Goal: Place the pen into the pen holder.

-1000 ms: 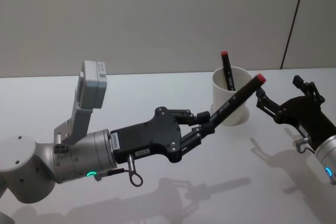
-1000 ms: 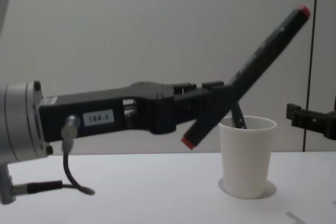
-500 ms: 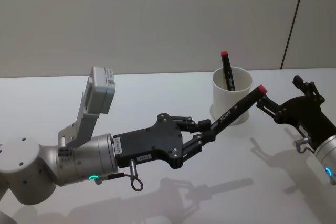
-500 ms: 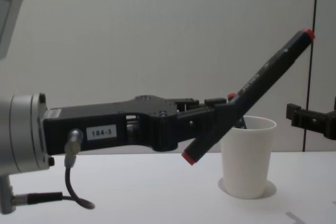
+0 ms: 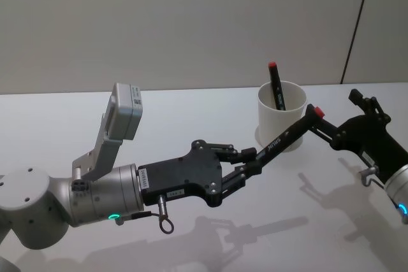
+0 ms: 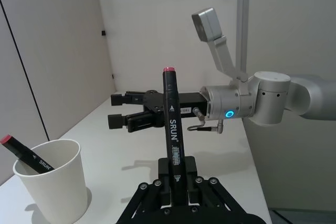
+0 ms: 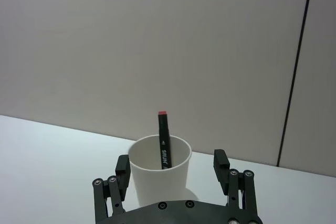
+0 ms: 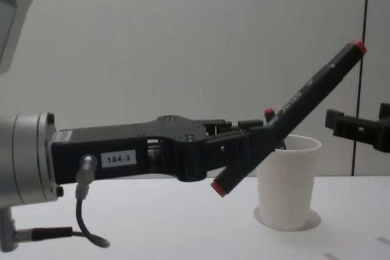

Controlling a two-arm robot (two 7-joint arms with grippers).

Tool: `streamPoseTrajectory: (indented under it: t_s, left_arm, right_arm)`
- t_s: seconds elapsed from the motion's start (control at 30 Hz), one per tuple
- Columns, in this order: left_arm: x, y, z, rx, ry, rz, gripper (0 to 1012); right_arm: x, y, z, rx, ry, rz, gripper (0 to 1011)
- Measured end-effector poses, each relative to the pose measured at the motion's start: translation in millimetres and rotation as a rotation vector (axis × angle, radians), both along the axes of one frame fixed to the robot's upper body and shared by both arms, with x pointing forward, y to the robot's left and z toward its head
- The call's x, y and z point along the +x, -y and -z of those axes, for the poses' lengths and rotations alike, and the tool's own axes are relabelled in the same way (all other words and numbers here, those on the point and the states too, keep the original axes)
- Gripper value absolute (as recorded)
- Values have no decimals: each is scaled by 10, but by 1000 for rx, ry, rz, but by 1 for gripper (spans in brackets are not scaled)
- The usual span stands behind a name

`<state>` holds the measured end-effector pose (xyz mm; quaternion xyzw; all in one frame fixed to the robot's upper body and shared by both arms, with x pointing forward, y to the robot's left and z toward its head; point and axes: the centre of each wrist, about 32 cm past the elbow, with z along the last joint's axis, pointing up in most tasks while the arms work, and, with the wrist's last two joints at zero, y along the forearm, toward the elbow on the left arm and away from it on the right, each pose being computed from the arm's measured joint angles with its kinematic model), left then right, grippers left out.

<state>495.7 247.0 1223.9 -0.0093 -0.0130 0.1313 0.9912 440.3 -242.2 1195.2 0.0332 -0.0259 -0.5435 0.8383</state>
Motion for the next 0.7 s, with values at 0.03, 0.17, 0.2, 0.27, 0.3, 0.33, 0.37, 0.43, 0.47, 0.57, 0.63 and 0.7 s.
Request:
streamPoseTrajectory:
  t_s: [0.03,0.17,0.2,0.27,0.3,0.33,0.37,0.43,0.47,0.57,0.63,0.7]
  left_arm:
    - [0,0,0,0,0,0,173]
    - [1,0,1,1,-1,0,173]
    - [1,1,1,2,-1,0,173]
    - [1,1,2,2,-1,0,173]
    - [1,1,3,2,-1,0,173]
    - [1,1,3,2,-1,0,173]
    - [1,1,3,3,-1,0,172]
    - [1,2,4,3,-1,0,173]
    - [1,2,5,3,-2,0,173]
    - [1,1,5,3,-1,0,173]
    - [1,2,5,4,-1,0,173]
    - [1,1,5,4,-1,0,173]
  right_arm:
    - [-6,7,-6,3,0,-7,1002]
    - [-45,52,-36,23,1,-46,1002]
    - [-65,72,-47,28,1,-58,1002]
    - [-93,100,-61,37,-1,-76,1002]
    - [-120,125,-71,44,-3,-89,1002]
    - [-135,138,-75,50,-5,-98,1002]
    - [-154,155,-83,53,-6,-105,1002]
    - [-200,197,-98,66,-12,-124,1002]
    - [-216,210,-101,67,-14,-128,1002]
    - [-284,271,-119,82,-25,-149,1002]
    - [-319,305,-122,88,-34,-159,1002]
    - [-361,345,-138,99,-43,-176,1002]
